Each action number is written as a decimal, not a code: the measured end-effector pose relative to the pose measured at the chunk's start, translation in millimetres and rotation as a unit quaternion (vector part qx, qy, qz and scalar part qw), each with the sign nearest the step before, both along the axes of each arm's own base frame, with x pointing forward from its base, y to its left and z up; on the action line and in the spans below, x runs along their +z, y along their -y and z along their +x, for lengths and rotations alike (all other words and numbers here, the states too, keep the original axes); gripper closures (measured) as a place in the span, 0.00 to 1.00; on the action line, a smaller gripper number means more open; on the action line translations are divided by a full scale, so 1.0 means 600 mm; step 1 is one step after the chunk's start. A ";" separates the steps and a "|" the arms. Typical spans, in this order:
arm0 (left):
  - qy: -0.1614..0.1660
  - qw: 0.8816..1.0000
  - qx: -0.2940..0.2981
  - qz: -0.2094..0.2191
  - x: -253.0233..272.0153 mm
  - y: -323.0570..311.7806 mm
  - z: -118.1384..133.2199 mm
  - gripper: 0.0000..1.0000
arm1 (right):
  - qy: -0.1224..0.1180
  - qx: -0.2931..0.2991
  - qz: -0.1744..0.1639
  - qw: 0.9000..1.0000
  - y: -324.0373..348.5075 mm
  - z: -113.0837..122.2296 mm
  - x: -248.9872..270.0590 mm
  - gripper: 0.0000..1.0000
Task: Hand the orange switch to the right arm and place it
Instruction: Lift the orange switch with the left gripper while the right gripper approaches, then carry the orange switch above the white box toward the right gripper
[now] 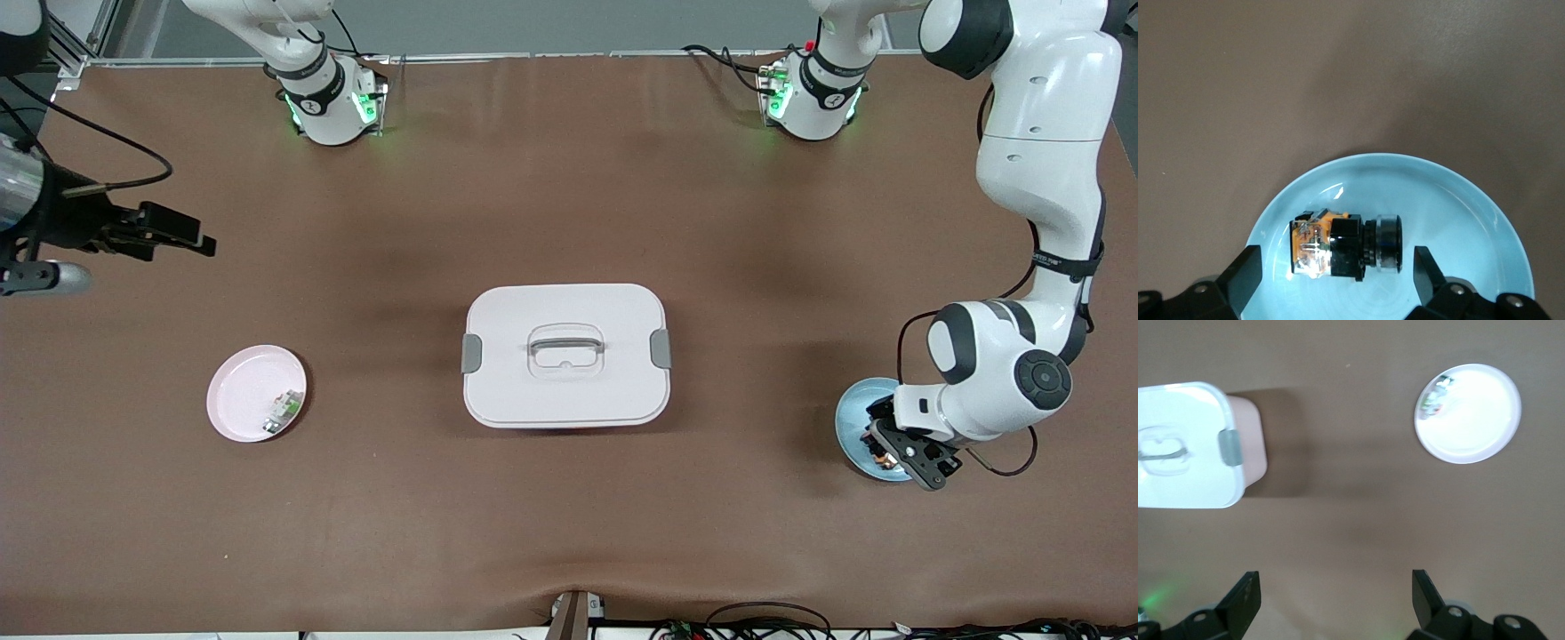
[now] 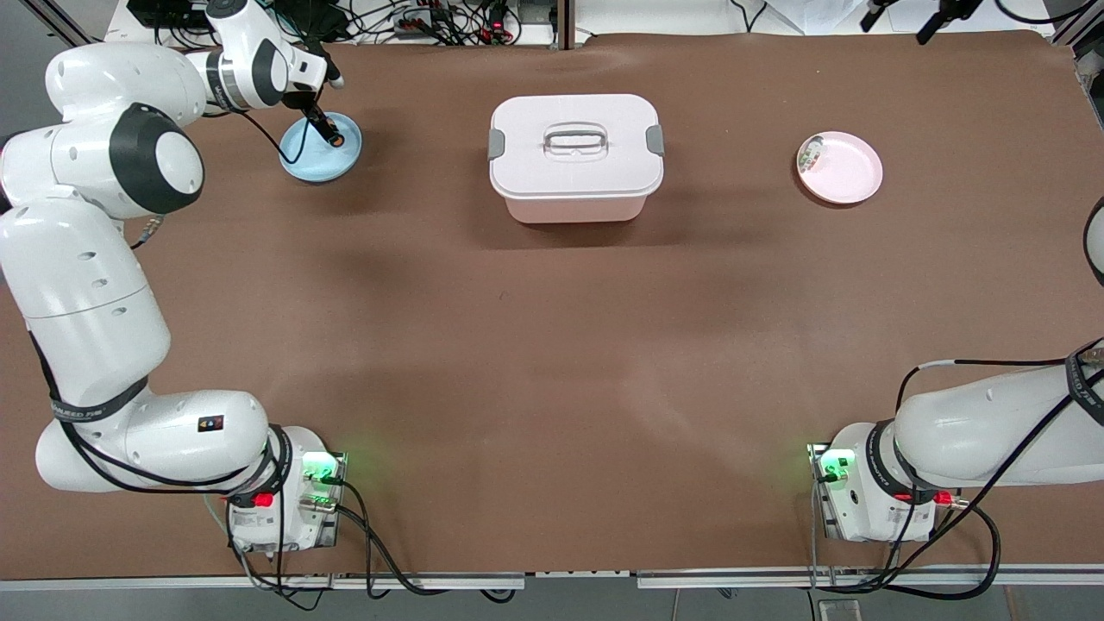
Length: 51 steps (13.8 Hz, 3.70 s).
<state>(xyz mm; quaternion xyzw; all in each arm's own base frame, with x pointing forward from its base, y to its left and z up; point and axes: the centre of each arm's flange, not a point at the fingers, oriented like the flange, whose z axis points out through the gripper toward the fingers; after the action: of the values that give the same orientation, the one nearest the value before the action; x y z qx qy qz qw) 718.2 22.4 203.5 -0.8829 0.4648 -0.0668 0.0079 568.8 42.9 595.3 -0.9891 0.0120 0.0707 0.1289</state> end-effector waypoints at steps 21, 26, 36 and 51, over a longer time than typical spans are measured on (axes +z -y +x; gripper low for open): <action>0.010 1.000 -0.007 -0.002 -0.011 0.013 0.008 0.28 | 0.028 -0.077 0.165 0.983 -0.212 -0.033 -0.096 0.00; 0.007 0.999 -0.028 -0.016 0.089 0.060 0.017 0.28 | 0.021 -0.103 0.224 0.969 -0.239 -0.032 -0.101 0.00; -0.142 0.963 0.192 -0.122 0.345 0.217 -0.075 0.28 | 0.037 -0.094 0.236 0.967 -0.341 -0.023 -0.178 0.00; -0.266 0.679 0.677 -0.096 0.490 0.604 -0.240 0.28 | 0.045 -0.057 0.278 0.958 -0.377 -0.037 -0.168 0.00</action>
<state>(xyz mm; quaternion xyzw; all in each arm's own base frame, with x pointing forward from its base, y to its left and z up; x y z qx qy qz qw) 574.5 -339.8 497.5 -0.9330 -0.2865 0.1504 -0.1575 546.7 269.2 494.8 -0.9141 0.0427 0.0195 0.4027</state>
